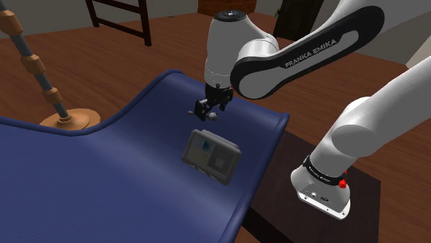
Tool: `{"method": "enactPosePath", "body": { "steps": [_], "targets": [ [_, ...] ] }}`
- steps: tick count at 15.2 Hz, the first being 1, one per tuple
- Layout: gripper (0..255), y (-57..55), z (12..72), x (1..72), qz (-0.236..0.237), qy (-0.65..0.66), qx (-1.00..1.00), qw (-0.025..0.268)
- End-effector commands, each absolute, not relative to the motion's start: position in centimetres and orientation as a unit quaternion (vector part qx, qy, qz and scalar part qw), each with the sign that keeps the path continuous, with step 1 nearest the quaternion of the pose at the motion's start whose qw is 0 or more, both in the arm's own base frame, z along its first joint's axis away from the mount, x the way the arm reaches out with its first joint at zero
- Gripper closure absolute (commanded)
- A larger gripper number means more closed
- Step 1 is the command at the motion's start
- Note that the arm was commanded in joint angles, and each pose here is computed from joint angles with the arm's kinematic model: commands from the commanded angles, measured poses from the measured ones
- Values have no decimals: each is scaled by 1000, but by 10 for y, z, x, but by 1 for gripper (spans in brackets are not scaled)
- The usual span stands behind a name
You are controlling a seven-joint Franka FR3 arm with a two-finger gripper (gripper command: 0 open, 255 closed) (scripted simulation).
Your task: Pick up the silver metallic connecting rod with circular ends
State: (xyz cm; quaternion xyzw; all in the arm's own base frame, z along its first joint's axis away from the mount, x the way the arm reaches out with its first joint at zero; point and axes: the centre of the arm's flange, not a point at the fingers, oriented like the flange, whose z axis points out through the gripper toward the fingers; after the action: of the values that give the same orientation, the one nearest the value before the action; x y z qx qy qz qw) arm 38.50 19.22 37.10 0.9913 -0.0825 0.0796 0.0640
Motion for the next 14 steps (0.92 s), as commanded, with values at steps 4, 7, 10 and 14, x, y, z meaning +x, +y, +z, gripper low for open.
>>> {"method": "enactPosePath", "body": {
  "steps": [4, 7, 10, 14],
  "targets": [
    [255, 192, 369, 385, 80, -82, 991, 64],
    [255, 193, 369, 384, 80, -82, 991, 64],
    [255, 192, 369, 385, 80, -82, 991, 64],
    [255, 192, 391, 385, 80, -82, 991, 64]
  ]
}}
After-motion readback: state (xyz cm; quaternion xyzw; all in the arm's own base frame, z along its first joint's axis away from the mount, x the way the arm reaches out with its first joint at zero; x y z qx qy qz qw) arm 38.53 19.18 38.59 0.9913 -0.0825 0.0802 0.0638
